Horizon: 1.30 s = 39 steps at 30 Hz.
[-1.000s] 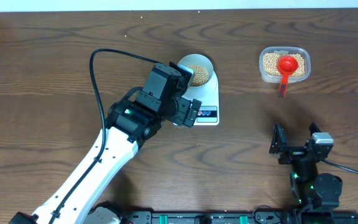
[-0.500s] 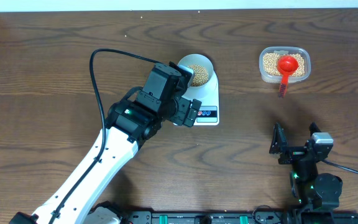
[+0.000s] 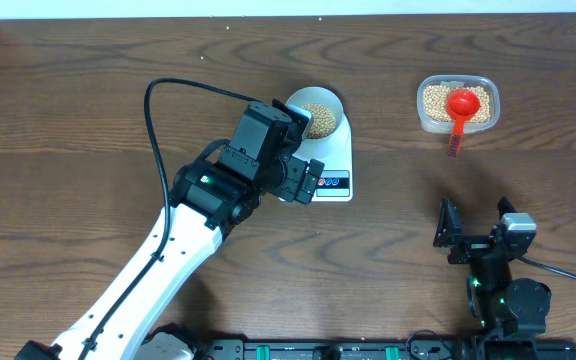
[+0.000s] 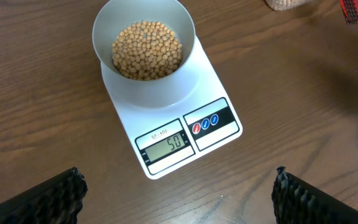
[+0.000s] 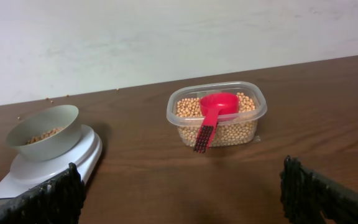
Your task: Scoop item into bowl and weigh 50g on scale
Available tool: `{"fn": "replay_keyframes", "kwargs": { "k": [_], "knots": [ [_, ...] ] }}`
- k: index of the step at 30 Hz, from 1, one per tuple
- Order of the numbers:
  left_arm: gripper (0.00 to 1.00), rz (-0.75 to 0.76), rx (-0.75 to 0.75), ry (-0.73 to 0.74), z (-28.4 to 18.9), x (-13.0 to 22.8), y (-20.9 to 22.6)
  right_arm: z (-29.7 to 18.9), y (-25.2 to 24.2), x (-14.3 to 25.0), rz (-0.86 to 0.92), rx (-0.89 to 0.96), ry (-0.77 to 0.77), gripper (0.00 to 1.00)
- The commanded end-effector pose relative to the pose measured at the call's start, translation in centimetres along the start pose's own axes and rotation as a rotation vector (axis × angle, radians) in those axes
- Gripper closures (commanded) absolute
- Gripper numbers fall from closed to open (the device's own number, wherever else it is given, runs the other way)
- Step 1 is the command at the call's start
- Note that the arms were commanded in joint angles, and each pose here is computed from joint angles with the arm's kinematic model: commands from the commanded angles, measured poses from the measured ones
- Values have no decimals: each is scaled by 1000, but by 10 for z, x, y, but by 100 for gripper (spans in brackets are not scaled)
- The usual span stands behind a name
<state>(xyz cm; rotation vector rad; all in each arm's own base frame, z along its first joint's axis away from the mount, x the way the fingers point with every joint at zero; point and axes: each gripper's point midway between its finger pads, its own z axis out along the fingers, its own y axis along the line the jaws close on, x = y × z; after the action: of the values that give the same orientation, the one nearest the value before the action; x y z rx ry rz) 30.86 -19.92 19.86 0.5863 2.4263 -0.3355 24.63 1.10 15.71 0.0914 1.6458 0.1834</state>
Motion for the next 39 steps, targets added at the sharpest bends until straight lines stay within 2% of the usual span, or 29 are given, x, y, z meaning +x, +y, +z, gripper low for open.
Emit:
{"fn": "replay_keyframes", "kwargs": {
  "k": [1, 11, 20, 25, 30, 32, 39],
  "knots": [
    [2, -9, -12, -1, 0, -1, 3, -1, -1, -1, -15, 9, -6, 1],
    [2, -5, -10, -61, -13, -12, 2, -1, -1, -1, -15, 9, -6, 1],
    [2, -19, -85, -226, -49, -37, 18, -1, -1, -1, -15, 9, -6, 1],
    [2, -39, -100, -311, -66, -39, 28, -1, -1, -1, -15, 9, -6, 1],
    [2, -53, -110, -469, -75, -36, 37, -1, -1, -1, -15, 9, -6, 1],
    [2, -56, -111, -567, -78, -29, 41, -1, -1, -1, -15, 9, -6, 1],
    [2, -68, -130, -771, -90, -3, 52, -1, -1, -1, -15, 9, -6, 1]
  ]
}}
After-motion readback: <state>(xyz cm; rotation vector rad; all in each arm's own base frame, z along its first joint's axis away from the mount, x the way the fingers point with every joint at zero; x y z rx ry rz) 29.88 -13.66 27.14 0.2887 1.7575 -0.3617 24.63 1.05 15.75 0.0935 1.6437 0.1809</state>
